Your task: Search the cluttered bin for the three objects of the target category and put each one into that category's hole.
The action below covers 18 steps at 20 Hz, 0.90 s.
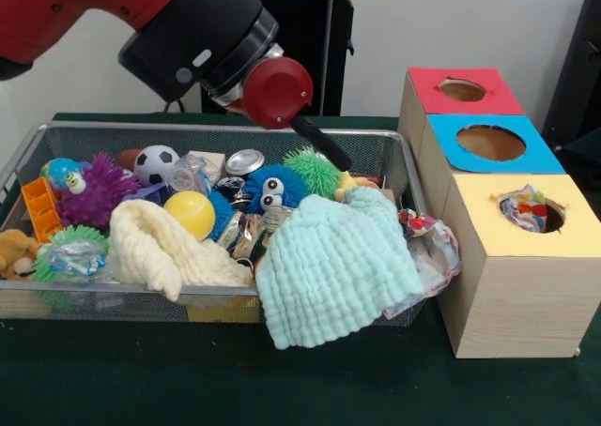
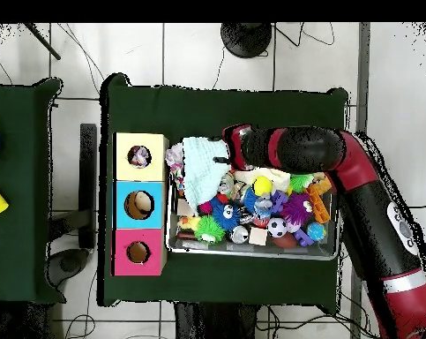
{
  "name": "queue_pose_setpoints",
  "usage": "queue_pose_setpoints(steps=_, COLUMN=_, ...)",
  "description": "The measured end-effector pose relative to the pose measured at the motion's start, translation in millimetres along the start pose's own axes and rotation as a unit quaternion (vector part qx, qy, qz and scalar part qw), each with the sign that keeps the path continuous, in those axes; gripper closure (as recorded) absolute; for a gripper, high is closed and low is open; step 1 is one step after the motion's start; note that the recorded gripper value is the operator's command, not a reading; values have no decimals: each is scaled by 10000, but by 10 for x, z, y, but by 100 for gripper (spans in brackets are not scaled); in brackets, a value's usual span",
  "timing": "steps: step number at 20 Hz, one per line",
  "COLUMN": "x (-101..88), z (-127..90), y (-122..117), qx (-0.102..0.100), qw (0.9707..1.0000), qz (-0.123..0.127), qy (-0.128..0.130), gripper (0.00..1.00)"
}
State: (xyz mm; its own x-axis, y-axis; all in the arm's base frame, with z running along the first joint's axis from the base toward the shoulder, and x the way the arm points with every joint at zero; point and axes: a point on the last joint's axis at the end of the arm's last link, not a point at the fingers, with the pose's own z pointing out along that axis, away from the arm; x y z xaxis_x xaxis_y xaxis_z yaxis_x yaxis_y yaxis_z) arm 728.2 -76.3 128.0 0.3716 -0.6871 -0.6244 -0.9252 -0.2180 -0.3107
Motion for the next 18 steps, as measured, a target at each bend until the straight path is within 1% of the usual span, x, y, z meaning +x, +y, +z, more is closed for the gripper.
queue_pose_setpoints(steps=2, x=-39, z=6, y=-74, qx=123, qw=9998, qz=-27, qy=122, gripper=0)
queue_pose_setpoints(steps=3, x=-102, z=32, y=-192, qx=283, qw=9992, qz=-54, qy=291, gripper=0)
queue_pose_setpoints(steps=5, x=-155, z=67, y=-269, qx=369, qw=9985, qz=-67, qy=387, gripper=0)
queue_pose_setpoints(steps=7, x=-239, z=156, y=-358, qx=437, qw=9978, qz=-57, qy=494, gripper=0)
queue_pose_setpoints(steps=9, x=-323, z=266, y=-420, qx=449, qw=9974, qz=-23, qy=563, gripper=0)
queue_pose_setpoints(steps=10, x=-359, z=321, y=-439, qx=436, qw=9973, qz=3, qy=588, gripper=0)
queue_pose_setpoints(steps=11, x=-442, z=449, y=-467, qx=381, qw=9973, qz=90, qy=621, gripper=0)
queue_pose_setpoints(steps=13, x=-504, z=542, y=-479, qx=318, qw=9973, qz=160, qy=638, gripper=0)
queue_pose_setpoints(steps=15, x=-591, z=705, y=-465, qx=156, qw=9970, qz=288, qy=708, gripper=0)
queue_pose_setpoints(steps=18, x=-625, z=791, y=-439, qx=36, qw=9961, qz=368, qy=800, gripper=0)
